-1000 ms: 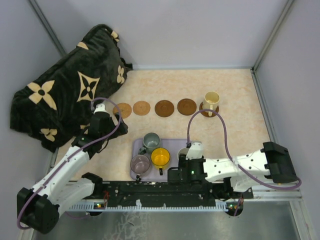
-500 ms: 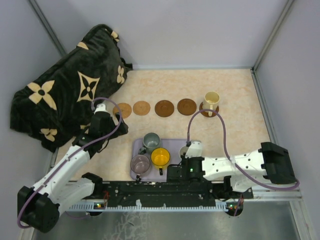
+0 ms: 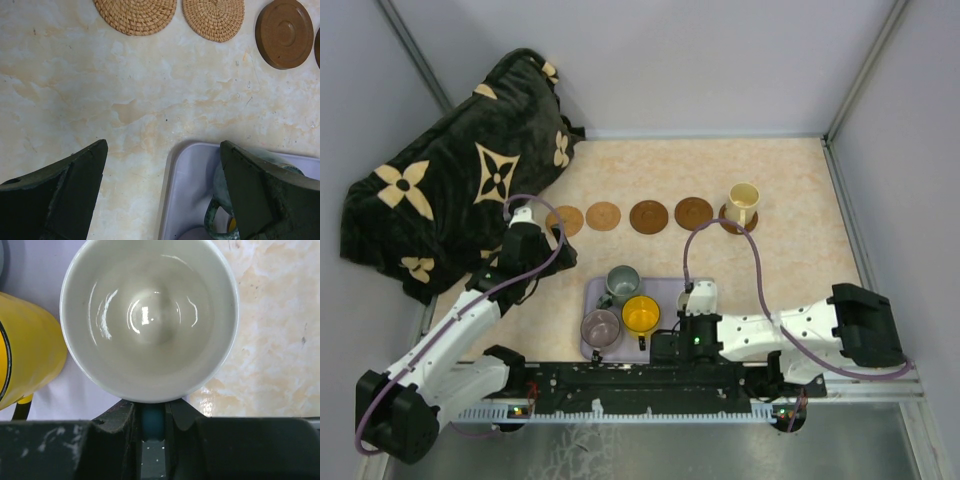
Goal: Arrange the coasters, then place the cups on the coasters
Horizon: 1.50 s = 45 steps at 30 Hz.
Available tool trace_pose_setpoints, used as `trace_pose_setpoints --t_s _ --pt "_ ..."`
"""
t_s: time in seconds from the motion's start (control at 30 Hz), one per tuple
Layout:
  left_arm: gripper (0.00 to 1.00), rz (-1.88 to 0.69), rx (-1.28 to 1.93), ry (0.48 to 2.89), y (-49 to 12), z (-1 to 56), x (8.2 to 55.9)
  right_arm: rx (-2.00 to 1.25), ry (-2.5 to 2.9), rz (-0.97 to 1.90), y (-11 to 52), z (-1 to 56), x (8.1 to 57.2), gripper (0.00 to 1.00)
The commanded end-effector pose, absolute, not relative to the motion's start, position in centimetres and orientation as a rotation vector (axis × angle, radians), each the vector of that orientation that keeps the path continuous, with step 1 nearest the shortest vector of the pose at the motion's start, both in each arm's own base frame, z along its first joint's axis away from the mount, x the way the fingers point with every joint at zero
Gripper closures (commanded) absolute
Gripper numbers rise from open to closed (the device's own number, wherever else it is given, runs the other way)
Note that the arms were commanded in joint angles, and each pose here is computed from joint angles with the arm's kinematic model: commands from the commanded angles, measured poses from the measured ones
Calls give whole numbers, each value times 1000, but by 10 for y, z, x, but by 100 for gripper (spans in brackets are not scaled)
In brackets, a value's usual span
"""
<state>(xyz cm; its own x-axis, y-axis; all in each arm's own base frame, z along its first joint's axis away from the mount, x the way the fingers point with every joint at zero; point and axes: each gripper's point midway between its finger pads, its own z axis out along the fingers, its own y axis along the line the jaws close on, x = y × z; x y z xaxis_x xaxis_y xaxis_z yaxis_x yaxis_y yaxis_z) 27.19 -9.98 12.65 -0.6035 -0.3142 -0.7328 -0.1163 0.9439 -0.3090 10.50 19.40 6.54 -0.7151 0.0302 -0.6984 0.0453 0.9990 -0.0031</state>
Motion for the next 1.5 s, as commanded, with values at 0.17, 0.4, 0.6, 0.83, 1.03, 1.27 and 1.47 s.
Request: trace_pose_setpoints --t_s 0.17,0.4,0.6,0.83,1.03,1.27,1.47 --pt "0 -315 -297 2189 -104 131 275 -54 2155 -38 195 126 151 100" --pt "0 -313 -298 2182 -104 132 278 -17 2083 20 184 157 194 100" --pt "0 -307 -301 2172 -105 133 283 -9 1999 74 182 186 252 100" --pt "0 -330 -297 2167 -111 133 290 -94 1956 55 186 205 332 100" --pt "0 -316 -301 2165 -109 132 292 -68 1992 66 190 196 388 100" --pt "0 -316 -299 2167 -110 132 292 14 2051 31 196 189 425 100" --pt "0 -304 -298 2189 -110 126 292 36 2103 1 200 166 440 100"
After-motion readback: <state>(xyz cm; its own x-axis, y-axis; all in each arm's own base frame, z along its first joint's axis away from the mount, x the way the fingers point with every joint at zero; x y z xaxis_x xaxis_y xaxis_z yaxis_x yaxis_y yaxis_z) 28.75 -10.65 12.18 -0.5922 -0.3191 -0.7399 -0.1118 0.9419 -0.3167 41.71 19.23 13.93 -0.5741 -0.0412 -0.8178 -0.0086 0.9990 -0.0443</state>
